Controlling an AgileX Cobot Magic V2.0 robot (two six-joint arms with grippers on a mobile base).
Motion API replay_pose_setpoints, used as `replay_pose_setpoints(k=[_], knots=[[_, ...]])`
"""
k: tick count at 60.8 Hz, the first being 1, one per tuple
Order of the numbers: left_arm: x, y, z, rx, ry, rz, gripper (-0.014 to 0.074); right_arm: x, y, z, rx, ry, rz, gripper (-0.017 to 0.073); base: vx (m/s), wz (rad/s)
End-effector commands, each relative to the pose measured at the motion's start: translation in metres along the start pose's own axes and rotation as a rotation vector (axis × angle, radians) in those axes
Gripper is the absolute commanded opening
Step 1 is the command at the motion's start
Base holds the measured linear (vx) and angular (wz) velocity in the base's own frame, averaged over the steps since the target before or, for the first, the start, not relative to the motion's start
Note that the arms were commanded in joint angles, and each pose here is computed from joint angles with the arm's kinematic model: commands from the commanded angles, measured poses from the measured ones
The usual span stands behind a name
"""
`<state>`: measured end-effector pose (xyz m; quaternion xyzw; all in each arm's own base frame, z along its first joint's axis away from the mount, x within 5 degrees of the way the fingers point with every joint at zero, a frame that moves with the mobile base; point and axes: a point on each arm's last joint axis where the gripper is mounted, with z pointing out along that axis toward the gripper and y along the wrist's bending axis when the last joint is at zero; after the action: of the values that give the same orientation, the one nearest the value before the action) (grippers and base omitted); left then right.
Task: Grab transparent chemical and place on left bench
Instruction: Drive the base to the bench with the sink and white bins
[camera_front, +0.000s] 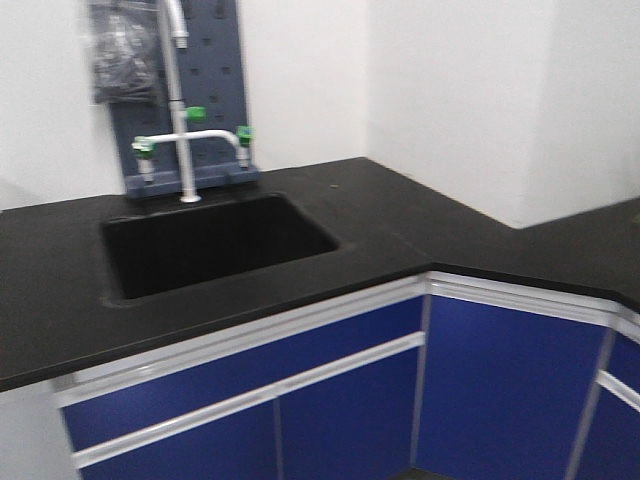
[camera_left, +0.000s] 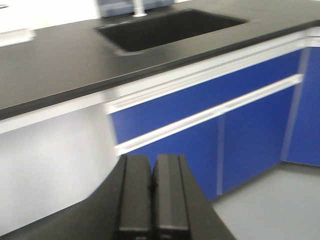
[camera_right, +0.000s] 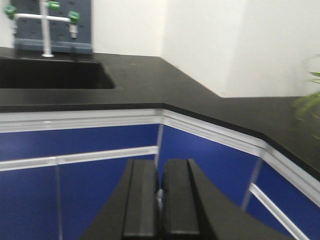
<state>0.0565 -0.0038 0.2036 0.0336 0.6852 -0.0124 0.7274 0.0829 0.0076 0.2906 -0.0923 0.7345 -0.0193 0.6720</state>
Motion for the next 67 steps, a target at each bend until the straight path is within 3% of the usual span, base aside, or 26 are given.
replay_pose_setpoints(k=[1, 41, 67], knots=[[-0.0028, 0.0001, -0.0013, -0.002, -0.081, -0.009, -0.0003, -0.0154, -0.0008, -0.0005, -0.001, -0.092, -0.015, -0.0007, 0.13, 0.64], [-0.0028, 0.0001, -0.0013, -0.002, -0.081, -0.009, -0.0003, -0.0154, -0.0008, -0.0005, -0.001, -0.092, -0.015, -0.0007, 0.21, 0.7], [-0.0028, 0.0001, -0.0013, -0.002, -0.081, -0.009, -0.0003, -0.0154, -0.0008, -0.0005, -0.001, -0.092, -0.015, -0.0007, 0.33, 0.3]])
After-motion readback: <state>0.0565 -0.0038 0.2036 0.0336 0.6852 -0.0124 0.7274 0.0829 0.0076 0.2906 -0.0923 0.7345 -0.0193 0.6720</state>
